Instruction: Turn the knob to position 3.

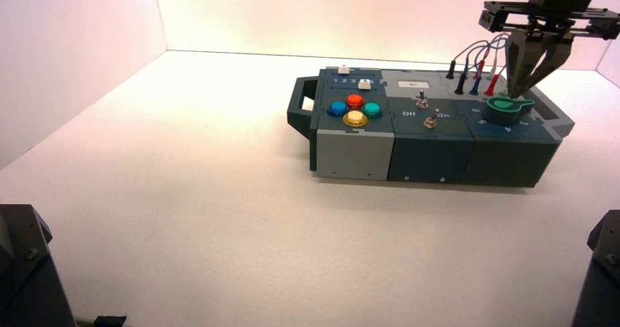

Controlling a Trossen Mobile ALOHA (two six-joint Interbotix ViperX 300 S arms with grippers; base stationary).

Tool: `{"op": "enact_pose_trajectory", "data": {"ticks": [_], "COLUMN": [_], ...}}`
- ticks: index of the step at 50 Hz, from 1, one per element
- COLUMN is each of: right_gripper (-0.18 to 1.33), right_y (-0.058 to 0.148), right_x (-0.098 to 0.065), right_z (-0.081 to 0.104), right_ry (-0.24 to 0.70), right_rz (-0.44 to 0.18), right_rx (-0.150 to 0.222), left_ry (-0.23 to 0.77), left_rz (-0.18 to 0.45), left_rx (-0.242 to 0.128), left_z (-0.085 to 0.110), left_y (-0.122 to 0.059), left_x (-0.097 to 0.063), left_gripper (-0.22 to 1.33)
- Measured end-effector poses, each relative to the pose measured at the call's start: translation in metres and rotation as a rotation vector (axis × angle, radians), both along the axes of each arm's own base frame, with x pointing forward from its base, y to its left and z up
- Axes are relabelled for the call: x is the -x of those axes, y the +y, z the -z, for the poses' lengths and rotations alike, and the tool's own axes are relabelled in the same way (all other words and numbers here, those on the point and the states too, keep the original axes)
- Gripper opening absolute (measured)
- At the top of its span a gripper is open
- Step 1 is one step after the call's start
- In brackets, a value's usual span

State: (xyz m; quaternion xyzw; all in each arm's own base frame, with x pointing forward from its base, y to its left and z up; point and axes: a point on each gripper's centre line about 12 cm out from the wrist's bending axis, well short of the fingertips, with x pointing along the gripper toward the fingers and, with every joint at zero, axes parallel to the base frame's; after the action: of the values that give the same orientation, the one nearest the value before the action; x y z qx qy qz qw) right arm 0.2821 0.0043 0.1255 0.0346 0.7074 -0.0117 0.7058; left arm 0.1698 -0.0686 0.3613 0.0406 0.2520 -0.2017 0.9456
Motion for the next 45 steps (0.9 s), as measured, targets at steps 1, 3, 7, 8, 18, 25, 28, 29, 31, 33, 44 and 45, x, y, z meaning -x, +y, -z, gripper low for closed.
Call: {"op": "enact_pose_trajectory", "data": {"ticks": [1,3,7,8,18,25,28,29,31,33,44,45], "right_gripper": [-0.14,-0.14,-0.14,-0.14,-0.14,-0.14,-0.14,-0.14,-0.14,-0.14,-0.14,-0.14], "right_y": [0.0,0.0004,-0.0004,-0.0004,-0.0004,0.0002,0.0001,-0.0004,0.0001,0.0002,0.0001,0.0001], "right_x": [0.0006,0.0008,0.002,0.0025,0.0061,0.008,0.0086,0.0086,0.0086,0.0086,0.0092,0.0092], "right_z": [0.0004,0.0004,0.0003,0.0006,-0.0007,-0.0009,-0.0009,-0.0013,-0.0013,-0.0013,-0.001,-0.001], "right_ry": [0.003,0.005,0.011,0.012,0.012,0.017,0.022,0.02,0.02,0.02,0.023,0.023], "right_rz": [-0.002,-0.002,0.001,0.001,0.001,0.0,0.001,0.001,0.001,0.002,-0.001,0.001], "right_rx": [0.0,0.0,0.0,0.0,0.0,-0.002,0.0,-0.001,-0.001,-0.002,-0.001,-0.001], "left_ry": [0.0,0.0,-0.002,-0.002,-0.006,-0.013,-0.015,-0.016,-0.017,-0.018,-0.02,-0.02], "left_rz": [0.0,0.0,0.001,0.001,0.002,0.004,0.004,0.004,0.005,0.004,0.007,0.007], "left_rx": [0.0,0.0,0.001,-0.001,-0.002,-0.003,-0.003,-0.003,-0.004,-0.002,-0.007,-0.007], "left_z": [0.0,0.0,-0.0003,-0.0003,-0.0008,-0.0033,-0.0039,-0.0045,-0.0045,-0.0051,-0.0051,-0.0051], "left_y": [0.0,0.0,0.0,0.0001,0.0003,0.0004,0.0004,0.0004,0.0004,0.0004,0.0004,0.0004], "left_x": [0.0,0.0,0.0004,0.0003,0.001,0.0011,0.0011,0.0012,0.0012,0.0012,0.0012,0.0012], "left_gripper": [-0.16,-0.16,-0.16,-0.16,-0.16,-0.16,-0.16,-0.16,-0.16,-0.16,-0.16,-0.16]}}
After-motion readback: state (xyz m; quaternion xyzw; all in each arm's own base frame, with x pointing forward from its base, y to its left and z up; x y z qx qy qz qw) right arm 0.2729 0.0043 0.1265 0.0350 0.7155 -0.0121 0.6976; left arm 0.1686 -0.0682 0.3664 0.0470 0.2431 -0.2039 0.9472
